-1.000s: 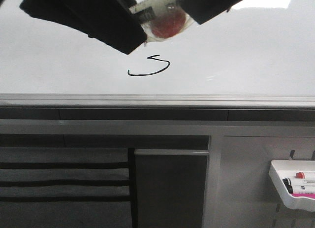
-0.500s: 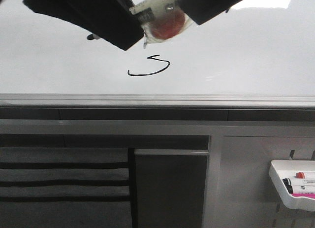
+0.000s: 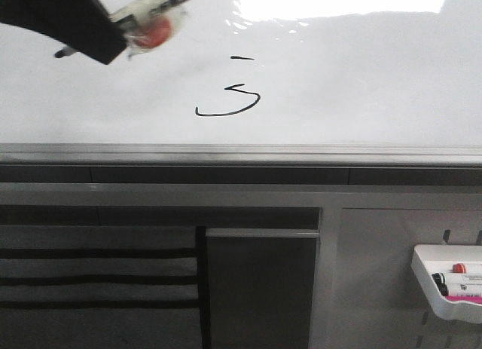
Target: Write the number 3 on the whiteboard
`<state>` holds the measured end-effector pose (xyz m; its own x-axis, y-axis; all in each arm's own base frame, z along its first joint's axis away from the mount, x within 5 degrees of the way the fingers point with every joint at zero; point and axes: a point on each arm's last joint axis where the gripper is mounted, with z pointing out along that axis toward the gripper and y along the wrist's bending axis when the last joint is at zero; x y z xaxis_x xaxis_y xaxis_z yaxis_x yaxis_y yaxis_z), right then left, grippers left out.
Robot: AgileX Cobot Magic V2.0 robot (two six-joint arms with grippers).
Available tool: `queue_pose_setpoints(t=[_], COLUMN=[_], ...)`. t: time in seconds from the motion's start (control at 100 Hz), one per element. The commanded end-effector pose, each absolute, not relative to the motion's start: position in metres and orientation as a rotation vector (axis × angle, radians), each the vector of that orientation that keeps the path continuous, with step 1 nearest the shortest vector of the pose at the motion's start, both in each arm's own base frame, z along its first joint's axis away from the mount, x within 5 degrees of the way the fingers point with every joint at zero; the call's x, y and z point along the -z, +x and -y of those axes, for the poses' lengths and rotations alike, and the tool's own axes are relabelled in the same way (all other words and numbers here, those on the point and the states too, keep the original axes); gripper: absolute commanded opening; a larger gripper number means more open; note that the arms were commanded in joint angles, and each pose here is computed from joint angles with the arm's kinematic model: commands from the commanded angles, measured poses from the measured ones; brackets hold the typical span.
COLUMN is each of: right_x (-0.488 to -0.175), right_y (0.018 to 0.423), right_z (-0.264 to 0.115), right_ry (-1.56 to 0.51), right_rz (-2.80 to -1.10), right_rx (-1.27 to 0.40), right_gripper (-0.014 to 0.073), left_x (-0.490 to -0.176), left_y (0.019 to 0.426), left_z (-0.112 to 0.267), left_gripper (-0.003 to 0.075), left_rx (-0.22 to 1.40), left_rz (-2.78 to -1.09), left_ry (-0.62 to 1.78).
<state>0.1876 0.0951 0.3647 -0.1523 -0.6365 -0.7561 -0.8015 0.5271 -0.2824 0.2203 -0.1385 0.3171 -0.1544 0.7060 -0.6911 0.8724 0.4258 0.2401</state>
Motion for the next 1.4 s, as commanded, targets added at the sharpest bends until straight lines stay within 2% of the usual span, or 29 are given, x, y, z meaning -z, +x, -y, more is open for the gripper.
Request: queue_pose_setpoints(t=[0.0,0.22,0.4,0.64,0.71,0.78,0.88,0.95,1.05,1.18,1.29,1.39], right_x=[-0.377,-0.374,-0.374,-0.375,-0.375,-0.375,-0.375,-0.376,-0.378,-0.38,-0.38,-0.38], right_y=[0.181,0.183,0.183,0.183,0.183,0.184,0.184,0.185,0.184,0.18,0.167,0.148], right_z=[-0.08,-0.067,-0.067,-0.067,-0.067,-0.067,-0.067,-0.063,-0.049,-0.022,-0.008,-0.002], right_ry=[-1.086,-1.036,-1.03,-1.025,-1.016,-1.005,-0.985,-0.929,-0.761,-0.411,-0.261,-0.192], right_rz=[-1.909,-1.988,-1.984,-1.981,-1.984,-1.989,-1.997,-2.022,-2.098,-2.178,-2.163,-2.132], right_rx=[-0.251,-0.252,-0.257,-0.255,-0.257,-0.262,-0.267,-0.271,-0.25,-0.225,-0.185,-0.148], right_gripper=[0.0329,0.0329,0.0329,0.0329,0.0329,0.0329,0.0329,0.0329,0.0329,0.0307,0.0251,0.0239], left_x=[-0.327,-0.301,-0.281,-0.273,-0.275,-0.277,-0.279,-0.283,-0.295,-0.323,-0.345,-0.356], left_y=[0.236,0.274,0.295,0.299,0.298,0.298,0.298,0.296,0.284,0.256,0.223,0.194], left_z=[0.114,0.059,0.048,0.049,0.051,0.052,0.051,0.051,0.053,0.054,0.053,0.046], left_gripper=[-0.002,-0.002,-0.002,-0.0019,0.0012,0.0109,0.0299,0.0366,0.0368,0.0368,0.0368,0.0368], left_rx=[0.215,0.18,0.143,0.157,0.178,0.187,0.186,0.166,0.159,0.177,0.186,0.144], left_rz=[-1.93,-2.015,-2.054,-2.081,-2.085,-2.084,-2.077,-2.065,-2.04,-1.974,-1.947,-1.983], left_ry=[1.045,0.382,0.24,0.221,0.236,0.242,0.244,0.273,0.362,0.454,0.534,0.539])
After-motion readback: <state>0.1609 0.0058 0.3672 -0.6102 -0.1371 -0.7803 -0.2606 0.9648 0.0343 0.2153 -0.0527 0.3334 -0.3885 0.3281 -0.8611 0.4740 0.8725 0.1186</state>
